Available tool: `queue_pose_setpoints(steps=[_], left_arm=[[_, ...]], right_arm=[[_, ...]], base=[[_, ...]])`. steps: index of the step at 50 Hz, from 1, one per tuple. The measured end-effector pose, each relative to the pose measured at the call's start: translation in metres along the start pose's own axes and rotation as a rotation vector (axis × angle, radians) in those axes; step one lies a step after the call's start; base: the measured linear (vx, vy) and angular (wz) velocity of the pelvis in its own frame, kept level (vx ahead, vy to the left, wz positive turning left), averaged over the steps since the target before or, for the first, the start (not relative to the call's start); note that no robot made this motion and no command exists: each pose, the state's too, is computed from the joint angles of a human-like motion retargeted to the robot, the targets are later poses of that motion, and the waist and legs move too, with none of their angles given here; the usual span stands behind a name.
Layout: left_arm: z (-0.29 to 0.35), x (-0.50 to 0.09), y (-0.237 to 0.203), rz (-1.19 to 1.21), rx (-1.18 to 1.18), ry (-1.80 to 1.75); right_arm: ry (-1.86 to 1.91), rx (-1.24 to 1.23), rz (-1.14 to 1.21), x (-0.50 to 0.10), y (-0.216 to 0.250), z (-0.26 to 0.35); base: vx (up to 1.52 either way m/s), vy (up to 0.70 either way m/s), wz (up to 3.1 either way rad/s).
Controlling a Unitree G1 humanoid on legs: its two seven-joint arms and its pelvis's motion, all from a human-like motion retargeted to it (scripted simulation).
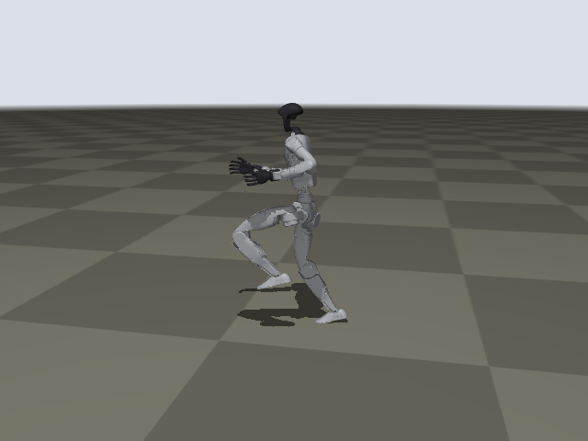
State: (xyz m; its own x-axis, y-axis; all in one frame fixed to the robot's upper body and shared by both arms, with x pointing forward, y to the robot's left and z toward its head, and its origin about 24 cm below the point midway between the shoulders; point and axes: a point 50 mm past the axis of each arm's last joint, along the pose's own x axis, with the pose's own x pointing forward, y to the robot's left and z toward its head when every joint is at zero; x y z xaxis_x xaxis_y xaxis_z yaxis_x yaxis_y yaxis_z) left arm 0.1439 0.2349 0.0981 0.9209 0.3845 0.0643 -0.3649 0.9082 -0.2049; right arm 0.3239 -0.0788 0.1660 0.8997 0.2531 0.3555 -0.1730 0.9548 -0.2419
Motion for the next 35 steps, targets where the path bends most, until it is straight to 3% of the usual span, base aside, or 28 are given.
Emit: queue_pose_setpoints(steps=[5,10,15,19,22,25,29,35], left_arm=[[-0.036,-0.031,0.056,0.056,0.261,0.288],[-0.059,-0.043,0.065,0.021,0.419,0.391],[-0.069,-0.001,0.014,-0.082,0.348,0.245],[0.007,0.087,-0.092,-0.208,0.198,-0.268],[0.061,0.097,-0.162,-0.326,0.139,-0.58],[0.068,0.087,-0.176,-0.341,0.067,-0.625],[0.045,0.077,-0.176,-0.41,-0.017,-0.476],[0.031,0.058,-0.172,-0.476,-0.076,-0.379]], right_arm=[[-0.469,0.063,0.24,-0.029,0.027,0.104],[-0.508,0.186,0.319,-0.07,0.027,0.103],[-0.09,0.03,0.143,-0.098,0.005,0.01],[0.177,-0.062,-0.257,-0.117,-0.043,-0.049],[0.168,-0.078,-0.262,-0.142,-0.076,-0.039],[0.164,-0.132,-0.026,-0.169,-0.091,-0.006],[0.46,-0.276,0.171,-0.216,-0.116,-0.007],[0.968,-0.342,0.101,-0.312,-0.142,-0.03]], base=[[1.19,0.33,0.01],[1.12,0.38,-0.04],[0.78,0.3,0.04],[0.62,0.15,1.96],[0.91,0.2,0.8],[1.1,0.17,-0.92],[1.16,0.1,-0.53],[1.19,0.04,1.12]])
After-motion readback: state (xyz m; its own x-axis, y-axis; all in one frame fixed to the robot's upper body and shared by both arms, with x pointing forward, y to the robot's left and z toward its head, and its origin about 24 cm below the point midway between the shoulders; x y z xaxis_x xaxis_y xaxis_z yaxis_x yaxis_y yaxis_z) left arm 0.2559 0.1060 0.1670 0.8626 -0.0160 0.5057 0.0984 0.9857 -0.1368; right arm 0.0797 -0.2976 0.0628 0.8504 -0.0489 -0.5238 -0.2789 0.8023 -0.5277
